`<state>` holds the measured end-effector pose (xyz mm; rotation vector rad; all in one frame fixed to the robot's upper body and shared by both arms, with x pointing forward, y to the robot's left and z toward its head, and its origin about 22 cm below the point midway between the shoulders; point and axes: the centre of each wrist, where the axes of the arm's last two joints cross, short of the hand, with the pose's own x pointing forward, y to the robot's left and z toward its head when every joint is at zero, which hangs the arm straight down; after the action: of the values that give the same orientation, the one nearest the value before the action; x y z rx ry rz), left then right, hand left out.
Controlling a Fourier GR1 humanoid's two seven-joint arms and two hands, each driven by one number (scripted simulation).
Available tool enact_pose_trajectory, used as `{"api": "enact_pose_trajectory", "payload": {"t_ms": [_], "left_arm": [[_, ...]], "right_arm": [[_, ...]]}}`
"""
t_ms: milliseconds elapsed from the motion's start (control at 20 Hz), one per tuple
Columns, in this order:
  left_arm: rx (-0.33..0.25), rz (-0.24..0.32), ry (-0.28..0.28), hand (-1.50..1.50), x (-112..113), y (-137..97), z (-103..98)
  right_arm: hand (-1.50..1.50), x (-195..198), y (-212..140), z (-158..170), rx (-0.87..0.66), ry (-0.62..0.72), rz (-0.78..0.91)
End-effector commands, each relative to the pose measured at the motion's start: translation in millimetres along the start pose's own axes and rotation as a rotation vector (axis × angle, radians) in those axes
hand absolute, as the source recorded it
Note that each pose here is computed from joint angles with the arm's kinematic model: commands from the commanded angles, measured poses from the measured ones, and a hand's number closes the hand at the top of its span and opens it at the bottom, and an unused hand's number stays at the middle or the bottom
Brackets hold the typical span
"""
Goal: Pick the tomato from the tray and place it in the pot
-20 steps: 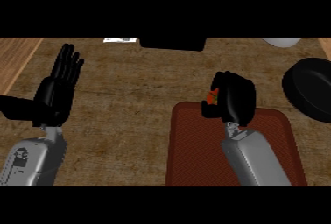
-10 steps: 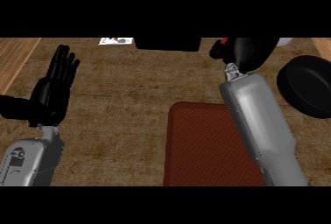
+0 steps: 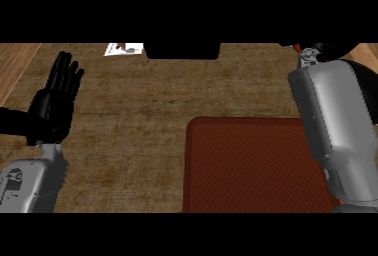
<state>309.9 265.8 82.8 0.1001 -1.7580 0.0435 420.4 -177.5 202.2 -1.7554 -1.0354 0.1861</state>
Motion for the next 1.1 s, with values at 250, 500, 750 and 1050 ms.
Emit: {"api": "enact_pose_trajectory", "payload": {"t_ms": [250, 500, 750, 1050], "left_arm": [[0.005, 0.006, -0.016, 0.00, 3, -10, 9], [0.011, -0.018, -0.011, 0.00, 5, 26, 8], [0.012, 0.006, -0.011, 0.00, 17, -3, 5], [0.016, -0.005, -0.008, 0.00, -12, 16, 11]], "right_arm": [[1.50, -105, 5, -64, -0.005, 0.075, 0.001], [1.50, -158, 12, -78, 0.014, 0.047, -0.008], [1.50, -190, 41, -86, 0.049, 0.057, 0.011], [1.50, -215, 77, -94, 0.106, 0.098, 0.022]]}}
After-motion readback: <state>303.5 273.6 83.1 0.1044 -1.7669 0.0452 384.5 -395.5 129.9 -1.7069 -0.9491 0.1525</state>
